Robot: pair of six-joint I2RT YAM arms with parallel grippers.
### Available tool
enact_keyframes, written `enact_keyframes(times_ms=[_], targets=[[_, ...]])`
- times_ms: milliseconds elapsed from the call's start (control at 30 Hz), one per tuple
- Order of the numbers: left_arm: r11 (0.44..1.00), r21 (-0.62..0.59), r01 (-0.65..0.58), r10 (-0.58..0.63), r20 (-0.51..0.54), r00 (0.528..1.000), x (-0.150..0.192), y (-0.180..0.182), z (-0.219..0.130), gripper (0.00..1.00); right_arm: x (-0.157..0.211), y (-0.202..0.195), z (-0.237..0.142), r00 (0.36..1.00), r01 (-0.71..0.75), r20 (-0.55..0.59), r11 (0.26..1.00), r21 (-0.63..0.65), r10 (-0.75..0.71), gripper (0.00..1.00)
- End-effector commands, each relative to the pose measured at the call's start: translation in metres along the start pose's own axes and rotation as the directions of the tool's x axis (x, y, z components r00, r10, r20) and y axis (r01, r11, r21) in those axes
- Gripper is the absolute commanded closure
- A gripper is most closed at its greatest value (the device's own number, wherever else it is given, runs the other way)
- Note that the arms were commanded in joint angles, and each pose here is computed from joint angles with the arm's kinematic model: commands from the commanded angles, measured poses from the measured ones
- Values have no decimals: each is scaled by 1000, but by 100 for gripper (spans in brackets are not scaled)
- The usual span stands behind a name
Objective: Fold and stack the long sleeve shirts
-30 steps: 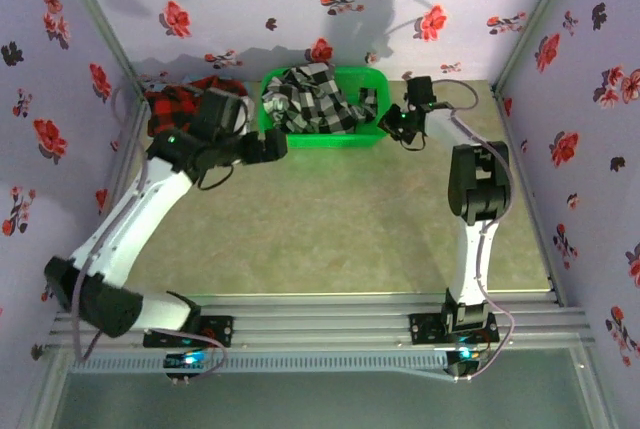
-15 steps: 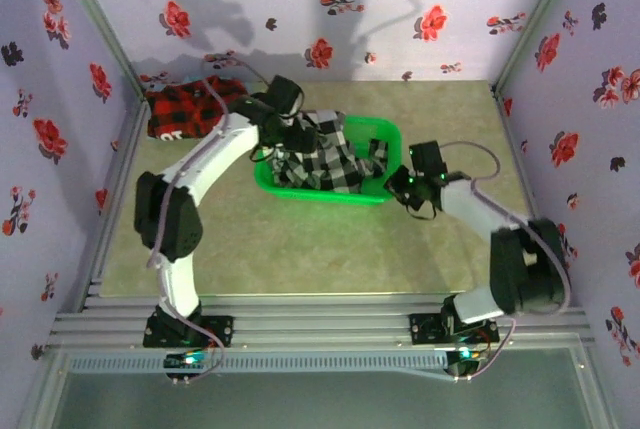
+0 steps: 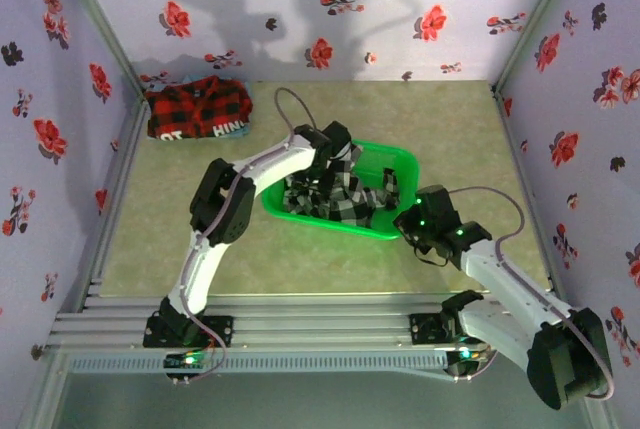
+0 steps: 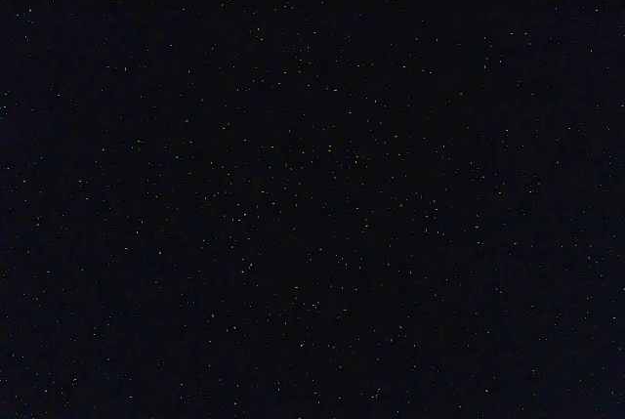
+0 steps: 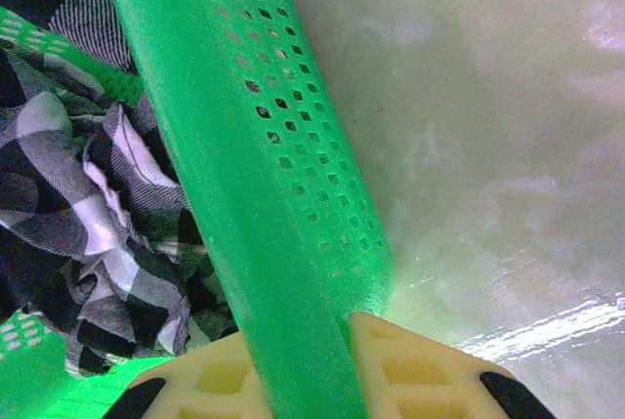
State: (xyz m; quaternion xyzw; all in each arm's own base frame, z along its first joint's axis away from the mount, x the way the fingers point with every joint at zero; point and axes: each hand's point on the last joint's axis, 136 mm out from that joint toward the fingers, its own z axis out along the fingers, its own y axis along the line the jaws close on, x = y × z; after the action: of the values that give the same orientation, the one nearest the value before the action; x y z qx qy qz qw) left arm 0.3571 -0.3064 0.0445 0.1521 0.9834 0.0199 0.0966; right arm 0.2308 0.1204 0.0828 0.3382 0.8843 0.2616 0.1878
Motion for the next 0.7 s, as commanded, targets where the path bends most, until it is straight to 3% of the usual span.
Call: enact_keyframes(times_ms=[0, 67, 133, 267, 367, 500, 600, 667], targets=[[999, 26, 20, -19, -30, 999, -1, 4, -3, 100, -5, 4, 4, 998, -61, 24, 998, -13, 61, 100], [991, 110, 78, -82, 28, 996, -18, 4, -33, 100, -6, 6, 9, 998, -68, 18, 998, -10, 68, 100], [972, 198, 126, -157, 155, 975, -43, 12, -85, 100, -6, 5, 14, 997, -75, 8, 997, 9, 75, 100], [937, 316, 147, -265, 373, 889, -71, 46, -200, 100, -11, 7, 19, 996, -84, 16, 996, 33, 84, 100], [914, 385, 130, -339, 547, 765, -70, 82, -300, 100, -21, 3, 18, 990, -130, 59, 990, 60, 127, 100], [907, 415, 75, -379, 725, 575, -40, 122, -417, 100, -41, -7, 16, 963, -245, 131, 968, 58, 236, 100], [919, 391, 51, -368, 803, 468, -8, 143, -472, 100, -57, -9, 15, 934, -318, 179, 948, 27, 309, 100], [919, 392, 43, -371, 822, 431, 11, 152, -491, 100, -72, -12, 12, 899, -384, 224, 923, -5, 375, 100]])
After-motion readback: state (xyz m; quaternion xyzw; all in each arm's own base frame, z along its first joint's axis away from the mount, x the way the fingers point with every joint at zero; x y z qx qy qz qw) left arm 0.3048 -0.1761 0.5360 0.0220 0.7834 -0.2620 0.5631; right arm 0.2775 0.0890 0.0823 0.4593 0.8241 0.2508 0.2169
